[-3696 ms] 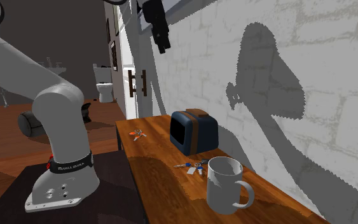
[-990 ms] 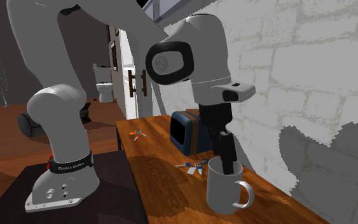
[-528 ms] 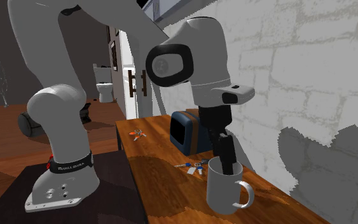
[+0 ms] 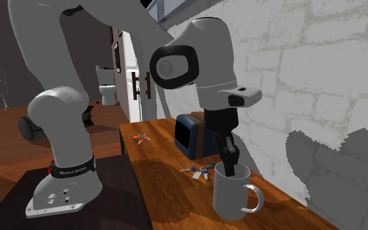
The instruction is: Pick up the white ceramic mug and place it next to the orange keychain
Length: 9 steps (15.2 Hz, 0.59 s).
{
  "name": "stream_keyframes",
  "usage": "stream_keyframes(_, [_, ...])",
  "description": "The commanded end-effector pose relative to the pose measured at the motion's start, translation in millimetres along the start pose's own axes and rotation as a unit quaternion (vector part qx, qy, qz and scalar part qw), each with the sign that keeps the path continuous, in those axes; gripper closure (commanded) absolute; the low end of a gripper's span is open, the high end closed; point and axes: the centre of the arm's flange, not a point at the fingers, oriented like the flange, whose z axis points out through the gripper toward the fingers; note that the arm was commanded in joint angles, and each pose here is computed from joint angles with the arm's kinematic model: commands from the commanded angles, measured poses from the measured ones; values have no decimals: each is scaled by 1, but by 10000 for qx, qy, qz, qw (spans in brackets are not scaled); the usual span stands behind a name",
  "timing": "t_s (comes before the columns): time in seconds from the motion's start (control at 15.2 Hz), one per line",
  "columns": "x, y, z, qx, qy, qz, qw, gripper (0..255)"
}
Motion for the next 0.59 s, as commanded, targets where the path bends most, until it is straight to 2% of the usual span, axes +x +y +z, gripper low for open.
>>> stream_keyframes(0.0, [0, 0, 0, 0, 1, 0, 10000, 255])
stream_keyframes(0.53, [7, 1, -36, 0, 1, 0, 10000, 255])
